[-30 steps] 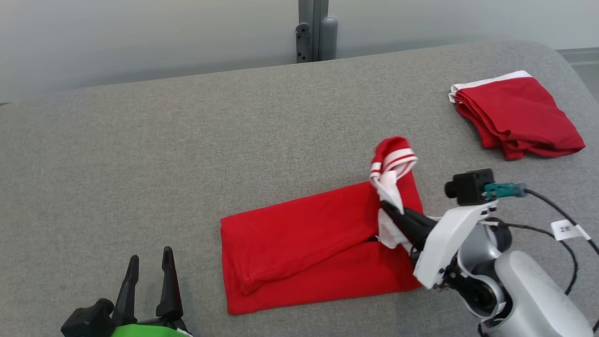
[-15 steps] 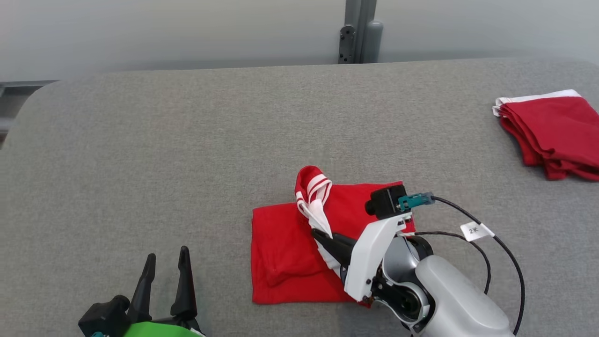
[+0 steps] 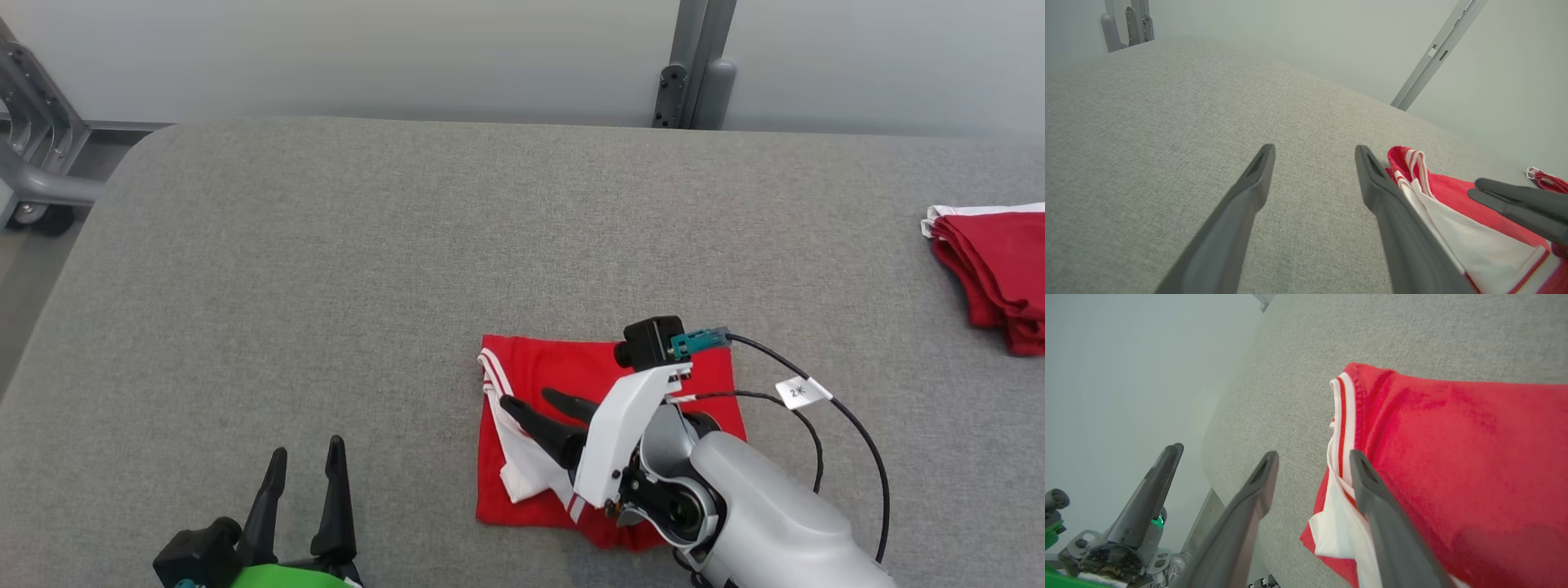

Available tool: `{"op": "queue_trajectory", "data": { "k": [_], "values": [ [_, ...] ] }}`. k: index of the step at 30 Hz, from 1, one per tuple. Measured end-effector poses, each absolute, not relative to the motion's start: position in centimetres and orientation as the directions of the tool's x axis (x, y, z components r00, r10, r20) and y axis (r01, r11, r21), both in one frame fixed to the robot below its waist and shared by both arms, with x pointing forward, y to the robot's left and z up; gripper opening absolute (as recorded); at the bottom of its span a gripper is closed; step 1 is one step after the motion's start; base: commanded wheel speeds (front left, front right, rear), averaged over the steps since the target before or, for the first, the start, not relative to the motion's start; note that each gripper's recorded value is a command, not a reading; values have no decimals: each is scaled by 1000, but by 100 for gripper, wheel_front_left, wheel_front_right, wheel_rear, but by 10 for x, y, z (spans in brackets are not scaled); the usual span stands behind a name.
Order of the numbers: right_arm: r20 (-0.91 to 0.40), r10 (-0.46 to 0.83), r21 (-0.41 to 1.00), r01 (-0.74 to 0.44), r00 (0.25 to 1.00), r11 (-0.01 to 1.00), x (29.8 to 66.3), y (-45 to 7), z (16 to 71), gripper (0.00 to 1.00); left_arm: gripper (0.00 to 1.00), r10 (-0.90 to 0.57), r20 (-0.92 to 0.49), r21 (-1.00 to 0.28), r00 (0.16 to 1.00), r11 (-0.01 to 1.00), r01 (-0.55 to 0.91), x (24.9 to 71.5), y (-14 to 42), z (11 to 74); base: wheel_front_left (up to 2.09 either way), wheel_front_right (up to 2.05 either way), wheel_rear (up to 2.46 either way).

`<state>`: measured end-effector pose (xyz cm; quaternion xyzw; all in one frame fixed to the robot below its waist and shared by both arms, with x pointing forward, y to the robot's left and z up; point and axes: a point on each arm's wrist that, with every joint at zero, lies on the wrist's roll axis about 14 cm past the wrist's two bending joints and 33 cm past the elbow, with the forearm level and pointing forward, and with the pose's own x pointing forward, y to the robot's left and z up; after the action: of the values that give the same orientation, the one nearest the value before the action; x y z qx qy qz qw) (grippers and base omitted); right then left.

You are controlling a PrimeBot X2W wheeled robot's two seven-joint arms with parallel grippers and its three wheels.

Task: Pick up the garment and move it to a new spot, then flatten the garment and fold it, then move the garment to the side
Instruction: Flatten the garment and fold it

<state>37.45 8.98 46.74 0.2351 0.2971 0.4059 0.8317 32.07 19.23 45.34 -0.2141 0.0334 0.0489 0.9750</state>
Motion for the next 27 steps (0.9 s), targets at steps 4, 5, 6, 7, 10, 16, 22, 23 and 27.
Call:
{"op": "queue_trajectory", "data": {
  "k": [4,5,6,7,10,16,22,23,27],
  "values": [
    [-252,810,633,-543,529,551,383,90,482,100,100,79,-84,-415,993,904,-107,320,191,454,0,0,0],
    [-240,806,634,-542,541,552,386,89,485,100,100,76,-84,-416,994,904,-104,320,190,454,0,0,0],
    [-223,799,631,-542,559,555,390,86,489,100,100,71,-83,-416,994,904,-99,321,189,454,0,0,0],
    [-206,790,628,-541,577,559,394,83,493,100,100,66,-83,-416,994,904,-95,322,188,454,0,0,0],
    [-160,758,600,-547,633,584,407,72,505,100,100,52,-80,-417,995,905,-81,325,183,455,0,0,0],
    [-54,648,492,-544,760,679,435,25,523,100,100,13,-69,-402,998,915,-39,332,173,458,0,0,0],
    [75,515,332,-508,854,795,452,-32,540,100,100,-41,-35,-369,999,929,26,345,162,468,0,0,0],
    [87,487,308,-488,869,817,454,-44,540,100,100,-50,-24,-361,998,932,38,348,161,471,0,0,0],
    [114,402,239,-418,909,877,450,-79,540,100,100,-68,10,-348,998,935,67,356,155,482,0,0,0]
  ]
}}
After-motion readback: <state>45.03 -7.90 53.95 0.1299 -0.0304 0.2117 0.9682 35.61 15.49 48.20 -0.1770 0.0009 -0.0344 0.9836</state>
